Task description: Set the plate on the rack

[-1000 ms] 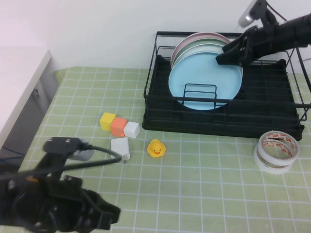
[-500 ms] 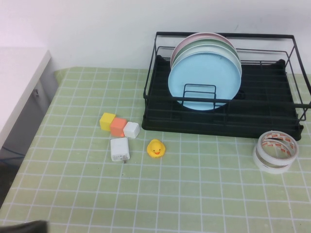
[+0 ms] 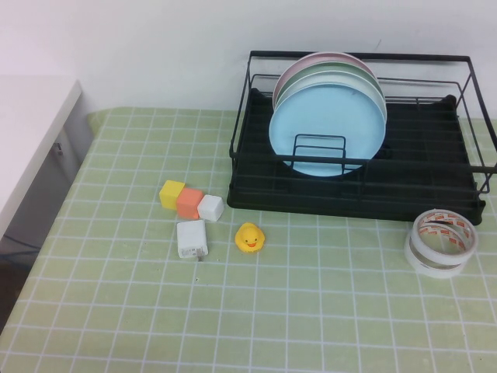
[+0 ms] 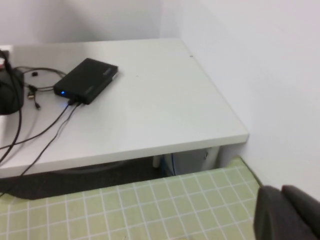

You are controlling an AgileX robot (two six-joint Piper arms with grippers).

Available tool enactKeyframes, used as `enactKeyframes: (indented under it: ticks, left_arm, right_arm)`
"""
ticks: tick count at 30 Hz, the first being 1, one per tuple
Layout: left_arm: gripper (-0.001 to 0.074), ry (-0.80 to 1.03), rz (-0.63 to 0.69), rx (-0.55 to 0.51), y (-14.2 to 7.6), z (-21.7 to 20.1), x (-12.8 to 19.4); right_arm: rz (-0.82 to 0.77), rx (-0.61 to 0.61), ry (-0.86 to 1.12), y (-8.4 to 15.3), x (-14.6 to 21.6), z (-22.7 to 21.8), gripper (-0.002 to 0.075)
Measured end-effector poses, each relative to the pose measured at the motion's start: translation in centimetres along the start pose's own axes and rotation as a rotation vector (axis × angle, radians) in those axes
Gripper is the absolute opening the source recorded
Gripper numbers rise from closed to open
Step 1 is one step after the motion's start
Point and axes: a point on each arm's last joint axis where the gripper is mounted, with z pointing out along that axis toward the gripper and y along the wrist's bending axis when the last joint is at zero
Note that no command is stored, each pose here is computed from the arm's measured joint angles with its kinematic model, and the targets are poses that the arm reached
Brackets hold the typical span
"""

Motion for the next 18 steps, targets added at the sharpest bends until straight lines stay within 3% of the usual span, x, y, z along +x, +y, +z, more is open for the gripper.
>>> enactKeyframes:
  ticks: [4, 12, 18]
  left_arm:
    - [0.0, 0.025, 0.0, -0.009, 0.1, 0.0, 0.3]
    - [0.0, 0.029, -0.001, -0.011, 0.1, 0.0, 0.3]
    - [0.0, 0.029, 0.001, -0.012, 0.1, 0.0, 0.3]
  right_arm:
    - [-0.028, 0.039, 0.006, 1.6, -1.6, -1.3, 0.0009]
    - [-0.091, 0.163, -0.024, 6.2, -5.8, -8.2, 0.0009]
    - [-0.111, 0.26, 0.051, 10.1, -6.2, -13.0, 0.0009]
